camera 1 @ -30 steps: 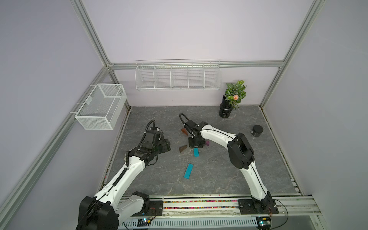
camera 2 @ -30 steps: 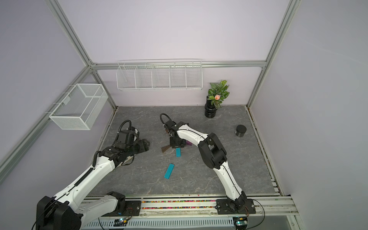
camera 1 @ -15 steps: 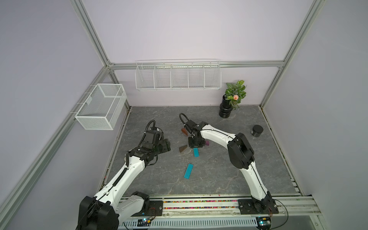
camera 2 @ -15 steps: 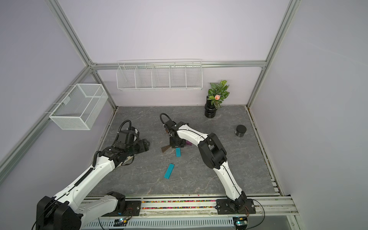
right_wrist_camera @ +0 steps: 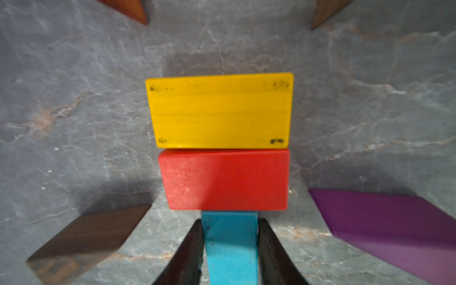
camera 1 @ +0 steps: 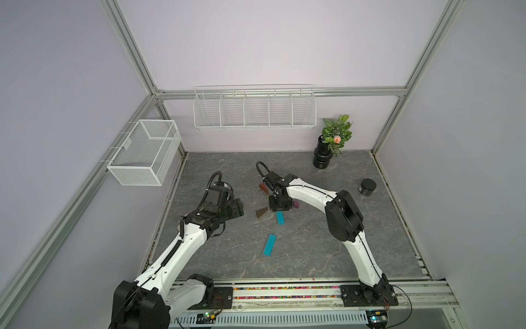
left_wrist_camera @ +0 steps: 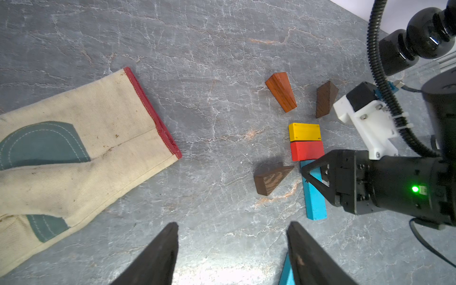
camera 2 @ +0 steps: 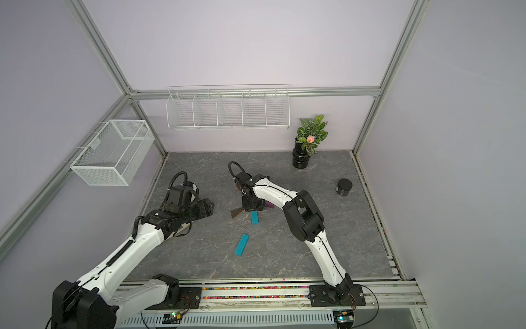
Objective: Assemble a small pinwheel with building blocks
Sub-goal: Assemble the building block at the center of the board.
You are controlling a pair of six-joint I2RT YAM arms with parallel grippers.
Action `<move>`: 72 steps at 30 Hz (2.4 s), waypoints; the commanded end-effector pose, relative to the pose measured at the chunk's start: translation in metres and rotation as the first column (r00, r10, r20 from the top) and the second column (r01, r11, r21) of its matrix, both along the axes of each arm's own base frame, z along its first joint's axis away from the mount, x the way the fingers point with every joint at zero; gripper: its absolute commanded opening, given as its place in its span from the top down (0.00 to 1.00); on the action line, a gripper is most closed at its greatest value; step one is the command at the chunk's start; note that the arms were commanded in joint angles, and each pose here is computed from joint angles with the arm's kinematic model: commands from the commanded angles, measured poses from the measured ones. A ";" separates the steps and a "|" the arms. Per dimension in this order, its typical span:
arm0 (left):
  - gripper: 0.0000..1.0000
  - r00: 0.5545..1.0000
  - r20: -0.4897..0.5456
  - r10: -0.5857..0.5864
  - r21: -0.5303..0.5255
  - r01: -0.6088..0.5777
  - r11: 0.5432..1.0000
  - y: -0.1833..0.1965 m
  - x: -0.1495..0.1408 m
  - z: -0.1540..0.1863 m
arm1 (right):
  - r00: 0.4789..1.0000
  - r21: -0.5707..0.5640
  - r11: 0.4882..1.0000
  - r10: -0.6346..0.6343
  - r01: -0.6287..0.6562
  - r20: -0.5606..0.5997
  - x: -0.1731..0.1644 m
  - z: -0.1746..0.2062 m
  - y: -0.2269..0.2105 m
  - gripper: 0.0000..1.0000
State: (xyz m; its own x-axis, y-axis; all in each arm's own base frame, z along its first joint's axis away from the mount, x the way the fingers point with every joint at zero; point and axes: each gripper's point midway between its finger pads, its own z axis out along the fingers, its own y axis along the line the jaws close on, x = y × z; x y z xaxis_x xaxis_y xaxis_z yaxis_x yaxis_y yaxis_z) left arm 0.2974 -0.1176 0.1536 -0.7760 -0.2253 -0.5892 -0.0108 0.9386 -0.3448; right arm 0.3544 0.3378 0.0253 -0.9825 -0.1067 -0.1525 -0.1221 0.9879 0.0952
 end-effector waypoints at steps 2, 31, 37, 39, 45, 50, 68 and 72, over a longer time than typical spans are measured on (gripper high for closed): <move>0.28 1.000 -0.003 0.000 0.002 0.000 1.000 0.002 -0.002 -0.002 | 0.999 0.007 1.000 0.016 -0.017 0.030 0.002 0.009 0.004 0.56; 0.27 0.998 0.059 0.032 0.019 -0.034 0.999 0.033 -0.020 0.036 | 0.999 -0.008 0.999 -0.035 0.035 0.027 -0.161 0.015 0.033 0.25; 0.27 0.998 0.055 0.006 0.018 -0.007 1.000 0.030 -0.024 0.030 | 0.999 -0.011 0.999 -0.044 0.044 -0.014 -0.164 -0.002 0.040 0.28; 0.27 0.999 0.051 0.001 0.024 -0.002 1.000 0.030 -0.024 0.028 | 0.999 -0.009 0.999 -0.044 0.044 -0.019 -0.165 -0.006 0.042 0.31; 0.27 0.999 0.046 -0.008 0.027 0.006 1.000 0.030 -0.025 0.027 | 0.997 -0.018 0.997 -0.078 0.078 -0.017 -0.165 -0.009 0.035 0.55; 0.27 0.999 0.054 -0.004 0.025 0.003 1.000 0.030 -0.024 0.028 | 0.996 -0.034 0.995 -0.092 0.092 0.010 -0.157 0.001 0.014 0.66; 0.27 0.998 0.050 0.048 -0.002 -0.048 0.999 0.032 -0.022 0.019 | 0.999 -0.032 0.999 -0.032 0.033 0.022 -0.126 0.008 -0.025 0.67; 0.27 0.997 0.059 0.054 -0.005 -0.054 0.999 0.034 -0.025 0.021 | 1.000 -0.043 0.999 -0.014 0.015 0.017 -0.124 0.006 -0.025 0.66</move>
State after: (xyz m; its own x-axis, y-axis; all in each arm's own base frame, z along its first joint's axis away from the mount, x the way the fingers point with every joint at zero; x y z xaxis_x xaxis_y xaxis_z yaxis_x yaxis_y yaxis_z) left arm 0.2735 -0.0885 0.1730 -0.7440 -0.2440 -0.6220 -0.0202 0.9387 -0.3441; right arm 0.2291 0.3144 0.0288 -0.9836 -0.0734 -0.1646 -0.0828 0.9952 0.0512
